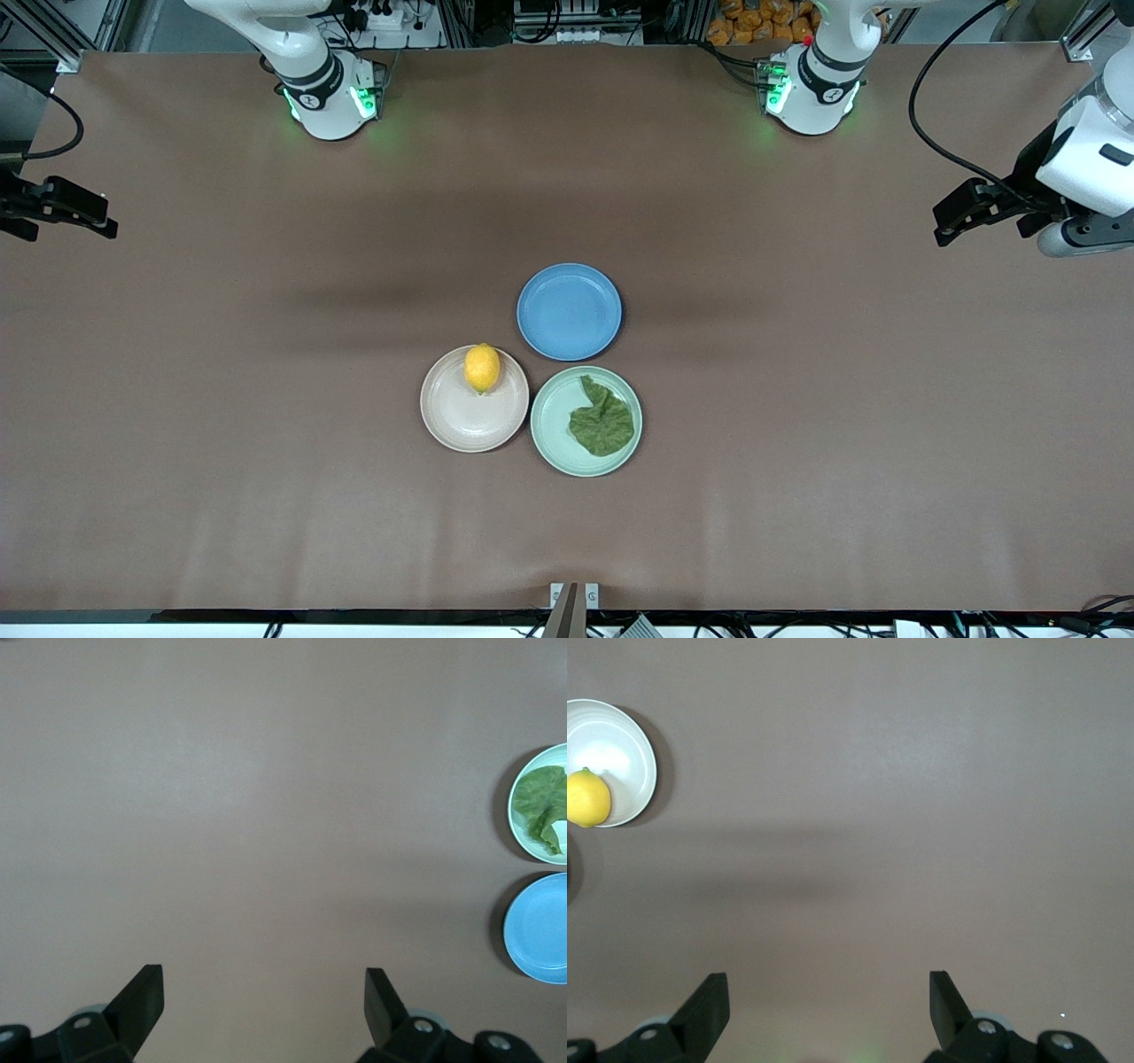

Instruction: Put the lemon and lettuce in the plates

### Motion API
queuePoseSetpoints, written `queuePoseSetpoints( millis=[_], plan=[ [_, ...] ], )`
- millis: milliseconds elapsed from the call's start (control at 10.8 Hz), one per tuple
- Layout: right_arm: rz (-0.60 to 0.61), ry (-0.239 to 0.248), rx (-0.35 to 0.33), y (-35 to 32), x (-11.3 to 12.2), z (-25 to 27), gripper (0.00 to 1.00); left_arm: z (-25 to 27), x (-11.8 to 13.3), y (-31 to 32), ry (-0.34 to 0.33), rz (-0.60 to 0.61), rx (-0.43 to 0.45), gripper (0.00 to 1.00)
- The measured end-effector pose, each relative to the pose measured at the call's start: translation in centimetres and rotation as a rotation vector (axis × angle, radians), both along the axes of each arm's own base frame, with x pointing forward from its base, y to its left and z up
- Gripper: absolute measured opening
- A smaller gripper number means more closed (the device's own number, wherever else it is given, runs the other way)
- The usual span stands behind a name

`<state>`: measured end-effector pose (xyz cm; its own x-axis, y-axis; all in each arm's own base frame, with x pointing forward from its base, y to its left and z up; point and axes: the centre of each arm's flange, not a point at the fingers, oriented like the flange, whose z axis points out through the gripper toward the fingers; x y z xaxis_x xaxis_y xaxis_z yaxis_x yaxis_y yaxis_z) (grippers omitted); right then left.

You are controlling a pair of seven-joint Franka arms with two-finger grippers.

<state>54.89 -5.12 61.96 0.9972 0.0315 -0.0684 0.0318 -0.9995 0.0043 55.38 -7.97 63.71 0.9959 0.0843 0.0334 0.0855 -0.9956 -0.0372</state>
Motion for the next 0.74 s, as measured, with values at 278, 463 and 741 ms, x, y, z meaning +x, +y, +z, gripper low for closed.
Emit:
queuePoseSetpoints(
  millis=[278, 463, 741],
  plan=[
    [0.001, -0.01, 0.001, 0.0, -0.5, -0.1, 1.0, 0.0, 0.0, -0.1, 0.0, -0.002, 0.0, 1.0],
    [0.008, -0.009, 0.001, 0.4, -0.6, -0.1, 1.0, 0.0, 0.0, -0.2, 0.0, -0.004, 0.0, 1.0],
    [0.016, -0.008, 0.0, 1.7, -0.5, -0.2, 1.0, 0.0, 0.0, -0.3, 0.001, -0.005, -0.008, 1.0]
  ],
)
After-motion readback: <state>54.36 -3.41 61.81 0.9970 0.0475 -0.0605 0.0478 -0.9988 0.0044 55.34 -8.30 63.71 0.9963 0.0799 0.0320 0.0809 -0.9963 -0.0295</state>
